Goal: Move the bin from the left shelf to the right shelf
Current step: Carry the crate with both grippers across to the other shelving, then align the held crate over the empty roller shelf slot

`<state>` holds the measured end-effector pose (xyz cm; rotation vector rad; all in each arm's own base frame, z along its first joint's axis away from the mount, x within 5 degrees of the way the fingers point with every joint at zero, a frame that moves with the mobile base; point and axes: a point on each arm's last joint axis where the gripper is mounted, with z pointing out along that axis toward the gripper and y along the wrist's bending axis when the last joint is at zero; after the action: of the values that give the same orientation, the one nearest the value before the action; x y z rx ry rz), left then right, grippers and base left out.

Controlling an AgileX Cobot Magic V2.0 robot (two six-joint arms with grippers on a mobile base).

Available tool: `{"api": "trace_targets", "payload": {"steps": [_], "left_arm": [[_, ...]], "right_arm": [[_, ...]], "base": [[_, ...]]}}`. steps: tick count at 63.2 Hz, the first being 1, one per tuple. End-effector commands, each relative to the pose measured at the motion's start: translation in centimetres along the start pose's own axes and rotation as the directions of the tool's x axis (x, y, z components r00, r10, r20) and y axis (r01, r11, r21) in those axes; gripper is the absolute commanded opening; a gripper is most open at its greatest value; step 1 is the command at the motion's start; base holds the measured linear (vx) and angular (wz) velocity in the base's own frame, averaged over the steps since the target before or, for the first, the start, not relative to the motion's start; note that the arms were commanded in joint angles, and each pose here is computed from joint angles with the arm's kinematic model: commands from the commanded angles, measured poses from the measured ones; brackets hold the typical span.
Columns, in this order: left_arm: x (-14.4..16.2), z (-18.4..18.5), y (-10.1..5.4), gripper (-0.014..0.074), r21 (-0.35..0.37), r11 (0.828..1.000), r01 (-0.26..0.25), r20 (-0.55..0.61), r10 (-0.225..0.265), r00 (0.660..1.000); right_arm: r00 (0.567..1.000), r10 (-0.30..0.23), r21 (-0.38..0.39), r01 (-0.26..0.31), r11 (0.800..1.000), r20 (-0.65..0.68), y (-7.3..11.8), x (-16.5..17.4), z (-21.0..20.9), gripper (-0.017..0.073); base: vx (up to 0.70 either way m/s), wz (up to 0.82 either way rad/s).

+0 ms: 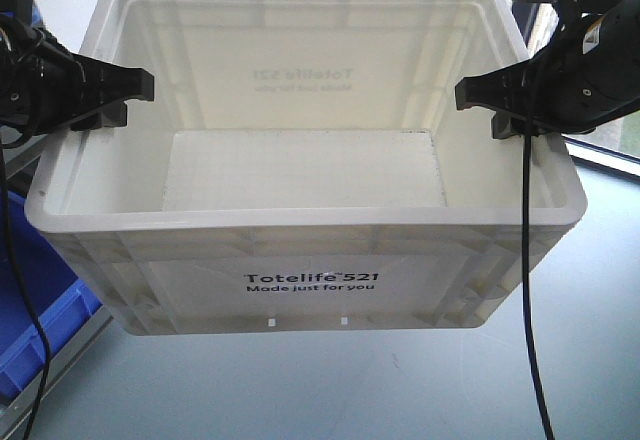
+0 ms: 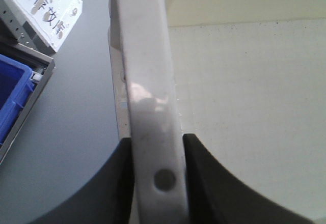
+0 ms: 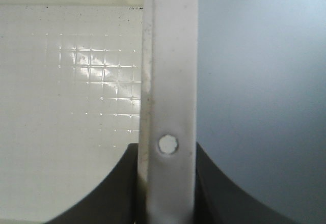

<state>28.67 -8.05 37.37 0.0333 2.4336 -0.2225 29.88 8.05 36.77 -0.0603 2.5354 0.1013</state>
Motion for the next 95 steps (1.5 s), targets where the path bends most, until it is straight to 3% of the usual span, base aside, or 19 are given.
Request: {"api": "trace_targets", "payload": {"steps": [1,95], "left_arm": [[-1.62,-3.10,-0.07,0.0135,0.010,0.998,-0.057,0.176,0.055,0.983],[-1.62,-3.10,-0.07,0.0135,0.010,0.998,-0.057,0.176,0.055,0.983]], "right_arm": [[0.979,-0.036,0.065,0.023,0.998,0.200,-1.23,-1.78,-2.71,0.0099],[0.979,-0.036,0.065,0.023,0.998,0.200,-1.23,-1.78,-2.71,0.0099]], "base": [[0.11,0.44],[0.05,0.47]]}}
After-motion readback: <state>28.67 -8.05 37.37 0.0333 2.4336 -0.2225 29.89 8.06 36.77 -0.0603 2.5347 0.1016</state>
